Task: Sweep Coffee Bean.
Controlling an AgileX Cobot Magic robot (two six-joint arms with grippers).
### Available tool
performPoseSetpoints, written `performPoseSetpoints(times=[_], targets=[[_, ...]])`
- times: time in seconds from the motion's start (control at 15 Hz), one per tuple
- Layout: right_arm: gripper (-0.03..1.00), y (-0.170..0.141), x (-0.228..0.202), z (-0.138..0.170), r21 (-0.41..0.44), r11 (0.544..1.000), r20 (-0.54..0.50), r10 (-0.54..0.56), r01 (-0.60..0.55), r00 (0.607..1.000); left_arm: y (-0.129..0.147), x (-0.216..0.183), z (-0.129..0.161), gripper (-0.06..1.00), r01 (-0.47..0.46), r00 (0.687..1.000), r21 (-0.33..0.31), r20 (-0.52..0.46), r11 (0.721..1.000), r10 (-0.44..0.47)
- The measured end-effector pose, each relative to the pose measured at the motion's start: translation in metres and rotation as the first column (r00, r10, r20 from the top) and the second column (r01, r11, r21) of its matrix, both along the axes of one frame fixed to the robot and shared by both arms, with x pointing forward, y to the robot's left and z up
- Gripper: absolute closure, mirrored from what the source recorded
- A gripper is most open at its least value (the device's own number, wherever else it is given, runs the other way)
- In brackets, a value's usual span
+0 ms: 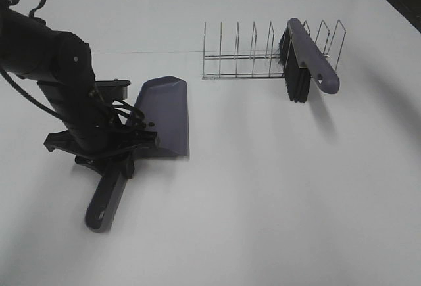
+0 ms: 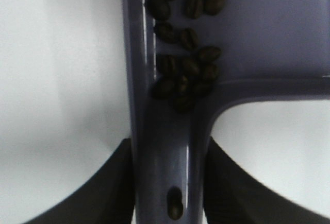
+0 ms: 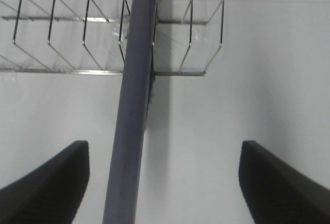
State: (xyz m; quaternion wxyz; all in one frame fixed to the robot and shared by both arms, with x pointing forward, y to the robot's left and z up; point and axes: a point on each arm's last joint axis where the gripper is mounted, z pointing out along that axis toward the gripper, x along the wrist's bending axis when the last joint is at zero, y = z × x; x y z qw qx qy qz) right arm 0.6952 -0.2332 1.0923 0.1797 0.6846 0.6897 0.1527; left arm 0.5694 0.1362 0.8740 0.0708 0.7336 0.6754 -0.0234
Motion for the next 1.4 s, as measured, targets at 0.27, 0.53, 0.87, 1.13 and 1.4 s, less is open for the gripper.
performPoseSetpoints(times=[0.27, 0.53, 0.87, 1.13, 1.4], targets=[[0.26, -0.005, -0.033, 0.0, -0.011, 1.0, -0.071, 0.0, 0.0, 0.997, -0.002, 0.001, 0.002, 0.24, -0.008, 1.0, -0.014, -0.002, 1.0, 0.008], [0.26, -0.014, -0.088, 0.021, -0.004, 1.0, -0.083, 0.001, -0.001, 0.997, 0.001, -0.002, 0.057, 0.14, 0.06, 0.997, -0.014, 0.051, 0.998, -0.059], [0.26, -0.03, -0.212, 0.014, 0.027, 0.999, -0.157, 0.035, -0.032, 0.987, 0.044, -0.058, 0.197, 0.14, 0.071, 0.962, 0.091, 0.255, 0.993, -0.093], [0.26, -0.046, -0.312, -0.012, 0.031, 0.998, -0.132, 0.05, -0.047, 0.99, 0.083, -0.138, 0.245, 0.14, 0.045, 0.934, 0.062, 0.35, 0.997, -0.063], [0.26, -0.057, -0.379, -0.035, 0.023, 0.993, 0.109, 0.11, -0.113, 0.988, 0.115, -0.206, 0.223, 0.14, 0.041, 0.922, 0.042, 0.384, 0.998, -0.054]])
